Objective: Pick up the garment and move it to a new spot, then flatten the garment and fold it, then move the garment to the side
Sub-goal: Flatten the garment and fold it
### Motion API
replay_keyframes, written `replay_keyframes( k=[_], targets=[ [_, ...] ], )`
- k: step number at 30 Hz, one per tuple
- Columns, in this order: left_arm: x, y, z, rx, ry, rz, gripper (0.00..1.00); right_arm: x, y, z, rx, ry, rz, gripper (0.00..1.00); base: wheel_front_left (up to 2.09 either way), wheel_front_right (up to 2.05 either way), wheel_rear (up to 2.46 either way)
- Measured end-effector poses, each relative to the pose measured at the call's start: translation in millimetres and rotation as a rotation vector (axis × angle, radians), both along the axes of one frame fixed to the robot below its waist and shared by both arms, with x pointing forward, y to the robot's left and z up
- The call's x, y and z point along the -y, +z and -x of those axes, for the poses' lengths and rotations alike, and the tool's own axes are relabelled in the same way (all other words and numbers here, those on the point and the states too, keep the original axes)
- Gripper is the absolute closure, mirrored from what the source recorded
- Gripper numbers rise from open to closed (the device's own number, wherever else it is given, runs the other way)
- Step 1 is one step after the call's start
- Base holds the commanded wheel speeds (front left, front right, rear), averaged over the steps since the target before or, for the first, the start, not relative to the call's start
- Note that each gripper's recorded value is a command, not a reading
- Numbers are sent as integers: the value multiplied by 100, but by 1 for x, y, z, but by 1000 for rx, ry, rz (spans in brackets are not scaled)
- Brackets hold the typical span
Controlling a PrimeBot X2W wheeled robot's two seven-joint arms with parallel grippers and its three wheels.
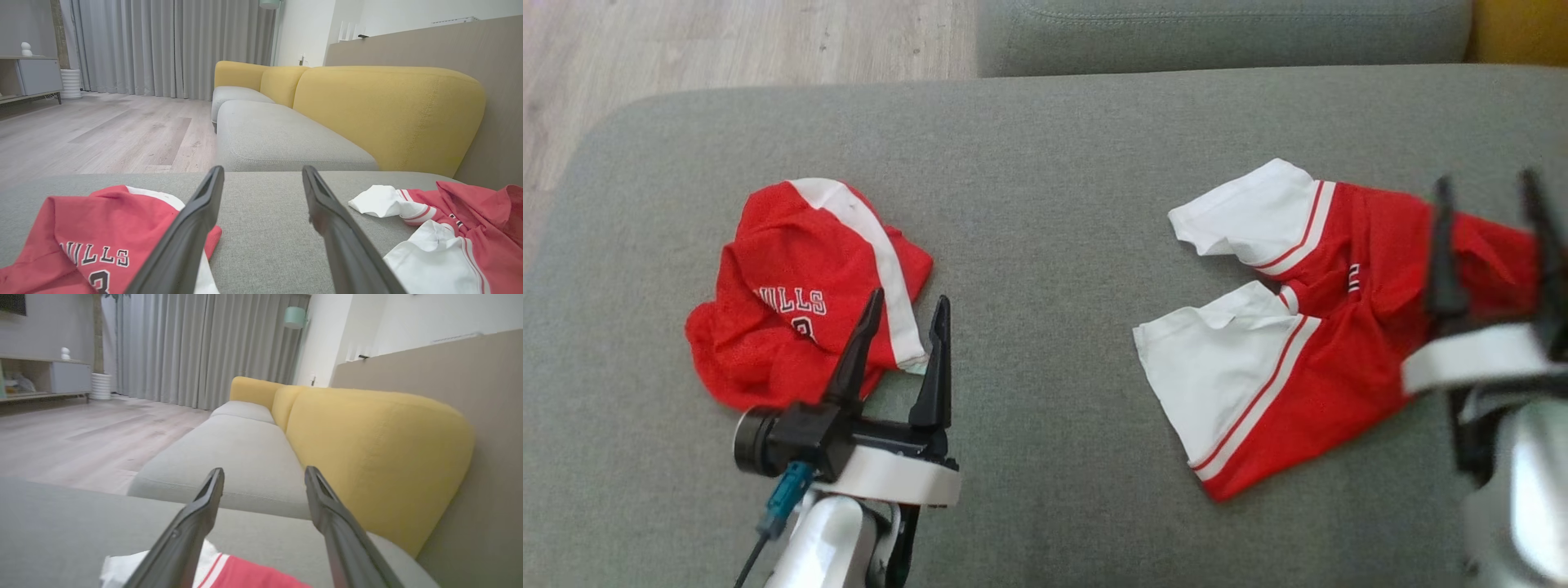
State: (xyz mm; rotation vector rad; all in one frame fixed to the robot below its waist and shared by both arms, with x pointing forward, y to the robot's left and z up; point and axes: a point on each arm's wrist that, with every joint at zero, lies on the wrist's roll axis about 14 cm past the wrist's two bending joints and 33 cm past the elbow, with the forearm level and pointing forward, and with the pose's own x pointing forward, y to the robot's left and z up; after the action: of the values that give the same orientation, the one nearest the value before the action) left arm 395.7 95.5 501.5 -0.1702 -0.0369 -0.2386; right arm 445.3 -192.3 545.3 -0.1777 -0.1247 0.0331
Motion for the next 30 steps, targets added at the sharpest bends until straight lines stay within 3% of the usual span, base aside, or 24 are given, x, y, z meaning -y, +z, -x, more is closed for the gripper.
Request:
replay_keyframes(
  k=[8, 14, 22, 30],
  targets=[
    [4, 1, 2, 1, -9, 5, 0, -36, -44, 38, -112, 105, -195, 0, 0, 0, 0],
    [6, -5, 4, -12, -20, 0, 0, -42, -52, 43, -129, 121, -211, 0, 0, 0, 0],
    [-1, -15, 4, -42, -5, 0, 0, -59, -54, 9, -180, 162, -102, 0, 0, 0, 0],
    [-12, -29, -7, -82, 27, 6, 0, -86, -135, -20, -527, 210, 61, 0, 0, 0, 0]
  ],
)
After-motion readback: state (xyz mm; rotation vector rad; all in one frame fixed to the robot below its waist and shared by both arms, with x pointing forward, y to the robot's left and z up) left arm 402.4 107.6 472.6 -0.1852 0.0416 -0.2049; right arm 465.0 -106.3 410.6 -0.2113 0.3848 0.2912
